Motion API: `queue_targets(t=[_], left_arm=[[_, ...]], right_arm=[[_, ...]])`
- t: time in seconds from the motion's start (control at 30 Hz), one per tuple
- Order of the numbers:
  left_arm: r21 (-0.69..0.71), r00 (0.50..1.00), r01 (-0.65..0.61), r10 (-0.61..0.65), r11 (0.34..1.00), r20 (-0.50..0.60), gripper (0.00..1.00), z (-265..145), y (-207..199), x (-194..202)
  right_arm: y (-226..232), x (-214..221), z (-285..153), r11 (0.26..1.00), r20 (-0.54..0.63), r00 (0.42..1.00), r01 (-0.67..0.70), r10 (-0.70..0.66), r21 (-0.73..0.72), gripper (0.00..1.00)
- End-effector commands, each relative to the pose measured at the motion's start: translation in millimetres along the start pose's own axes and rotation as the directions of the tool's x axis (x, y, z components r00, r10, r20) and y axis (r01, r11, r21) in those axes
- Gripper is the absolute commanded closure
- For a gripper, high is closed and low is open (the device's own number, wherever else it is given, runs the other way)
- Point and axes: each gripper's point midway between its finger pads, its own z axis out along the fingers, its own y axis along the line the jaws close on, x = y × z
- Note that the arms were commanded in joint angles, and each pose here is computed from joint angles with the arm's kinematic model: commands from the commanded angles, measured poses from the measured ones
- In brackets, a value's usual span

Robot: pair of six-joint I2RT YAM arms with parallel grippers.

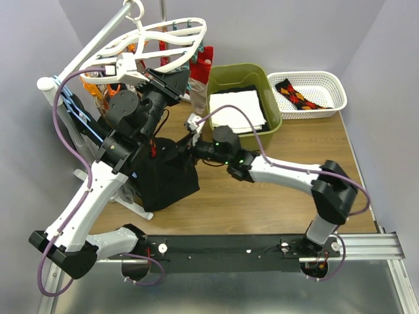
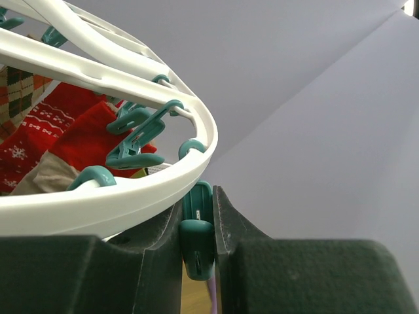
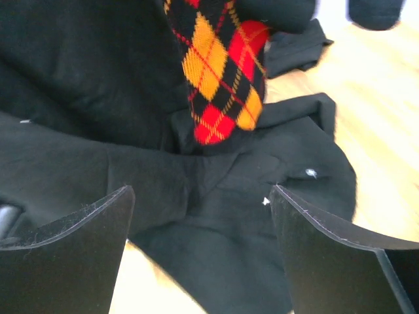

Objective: Remove the socks clipped to the hanger

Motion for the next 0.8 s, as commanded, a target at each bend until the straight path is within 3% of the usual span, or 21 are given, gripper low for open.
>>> queue_targets(t=[0.0, 0.4, 0.5, 0.53, 0.63, 0.77], left_arm=[[0.086, 0.989, 0.031, -0.018, 0.996, -0.149, 1.0, -11, -20, 28], [0.064, 0.988, 0.045, -0.035, 0.997, -0.149, 1.0, -18, -15, 28], [0.053, 0.99, 0.034, -0.026, 0.998, -0.137, 1.0, -22, -13, 24], [0.052, 0.991, 0.028, -0.021, 0.998, -0.131, 1.0, -25, -13, 21], [0.047, 0.992, -0.008, 0.014, 0.999, -0.125, 0.99, -30, -10, 18], [0.026, 0.988, -0.054, 0.058, 0.998, -0.145, 0.78, -38, 0, 23]], right_arm=[[11, -23, 41, 0.993, 0.135, 0.984, 0.117, -0.114, -0.014, 0.08], [-9, -28, 101, 0.989, 0.177, 0.974, 0.13, -0.141, 0.069, 0.11], [-6, -28, 108, 0.99, 0.187, 0.972, 0.13, -0.139, 0.058, 0.26], [-3, -30, 109, 0.99, 0.196, 0.971, 0.129, -0.136, 0.049, 0.42], [5, -25, 109, 0.993, 0.187, 0.976, 0.116, -0.116, 0.009, 0.68], [7, -16, 104, 0.995, 0.148, 0.984, 0.095, -0.095, 0.003, 0.99]])
